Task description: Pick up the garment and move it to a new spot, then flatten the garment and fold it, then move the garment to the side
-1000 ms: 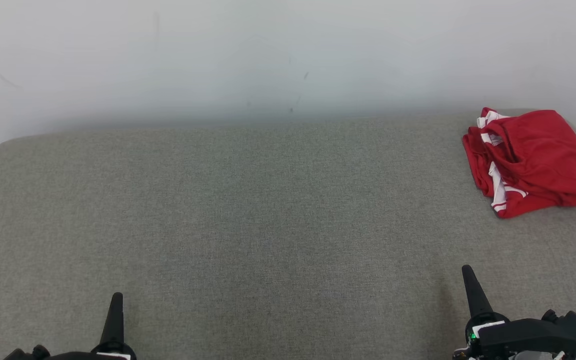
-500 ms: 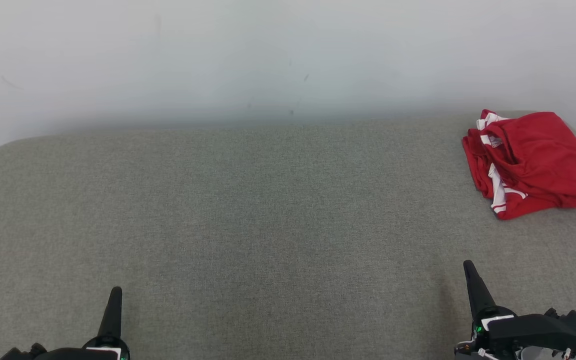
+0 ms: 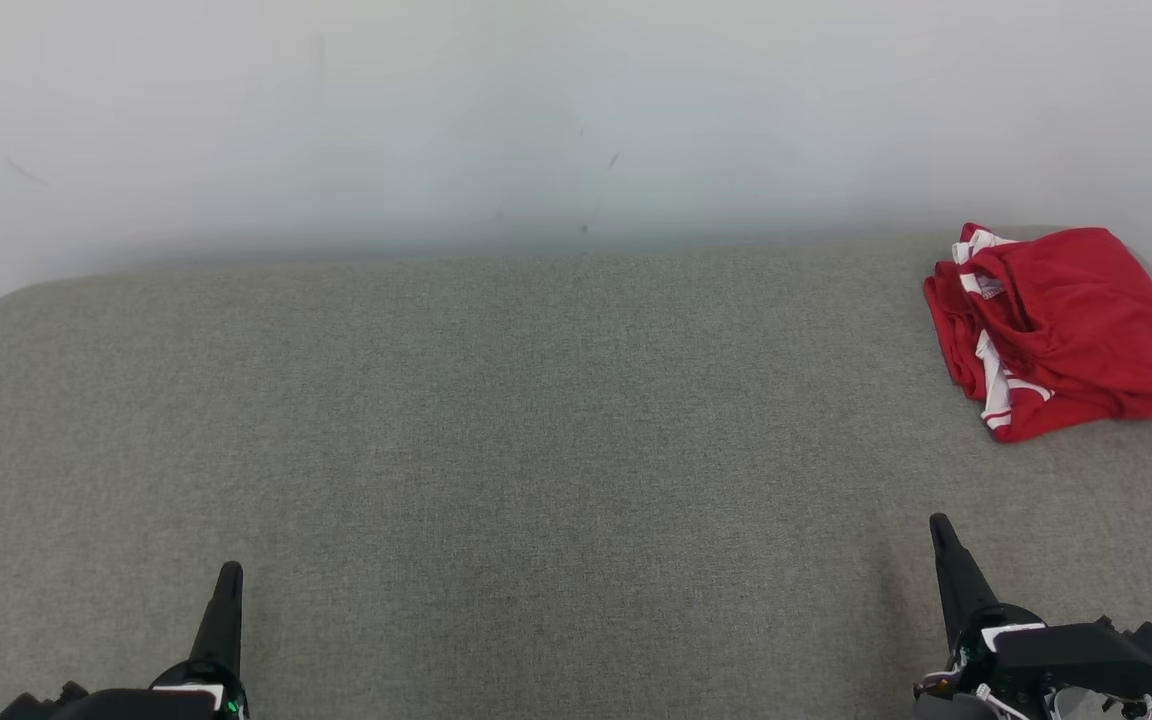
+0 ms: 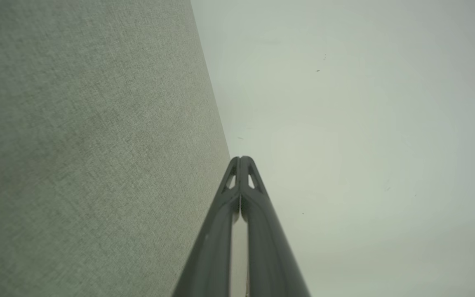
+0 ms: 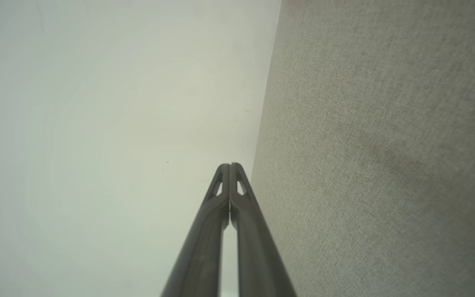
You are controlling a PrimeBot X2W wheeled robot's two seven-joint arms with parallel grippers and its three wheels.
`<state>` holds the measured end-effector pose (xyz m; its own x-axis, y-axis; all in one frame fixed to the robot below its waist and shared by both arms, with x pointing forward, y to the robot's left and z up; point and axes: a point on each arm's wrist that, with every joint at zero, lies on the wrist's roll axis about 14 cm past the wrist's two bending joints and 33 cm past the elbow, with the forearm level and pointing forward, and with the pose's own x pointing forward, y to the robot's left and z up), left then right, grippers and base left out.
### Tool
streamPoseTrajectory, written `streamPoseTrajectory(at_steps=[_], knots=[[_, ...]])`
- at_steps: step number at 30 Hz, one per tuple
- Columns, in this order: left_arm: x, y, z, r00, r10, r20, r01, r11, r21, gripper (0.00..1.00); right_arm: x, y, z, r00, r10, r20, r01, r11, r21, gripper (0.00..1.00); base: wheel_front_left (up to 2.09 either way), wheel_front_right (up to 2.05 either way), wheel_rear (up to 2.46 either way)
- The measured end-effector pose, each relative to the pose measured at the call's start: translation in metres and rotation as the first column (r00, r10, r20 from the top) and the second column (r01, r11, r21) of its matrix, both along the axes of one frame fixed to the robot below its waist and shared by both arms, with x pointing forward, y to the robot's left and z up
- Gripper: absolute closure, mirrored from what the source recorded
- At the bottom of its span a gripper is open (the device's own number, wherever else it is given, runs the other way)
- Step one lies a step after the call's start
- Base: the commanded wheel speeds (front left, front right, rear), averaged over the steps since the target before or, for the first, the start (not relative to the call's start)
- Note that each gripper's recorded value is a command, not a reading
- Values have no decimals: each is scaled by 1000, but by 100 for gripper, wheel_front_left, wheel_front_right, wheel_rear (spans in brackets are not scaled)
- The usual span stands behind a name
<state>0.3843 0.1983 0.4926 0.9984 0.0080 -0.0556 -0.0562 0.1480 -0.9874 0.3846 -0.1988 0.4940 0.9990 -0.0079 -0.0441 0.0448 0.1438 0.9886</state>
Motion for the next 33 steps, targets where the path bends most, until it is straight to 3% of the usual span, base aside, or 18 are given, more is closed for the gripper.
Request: streamPoseTrajectory(at_steps=[22, 33], knots=[[3, 1, 12, 999, -2, 46, 9, 989, -149, 100, 3, -1, 11, 999, 3, 38, -8, 990, 143, 100, 0, 0, 0], [3, 1, 12, 999, -2, 47, 9, 989, -150, 100, 3, -2, 11, 999, 1, 39, -6, 989, 145, 100, 0, 0, 0]])
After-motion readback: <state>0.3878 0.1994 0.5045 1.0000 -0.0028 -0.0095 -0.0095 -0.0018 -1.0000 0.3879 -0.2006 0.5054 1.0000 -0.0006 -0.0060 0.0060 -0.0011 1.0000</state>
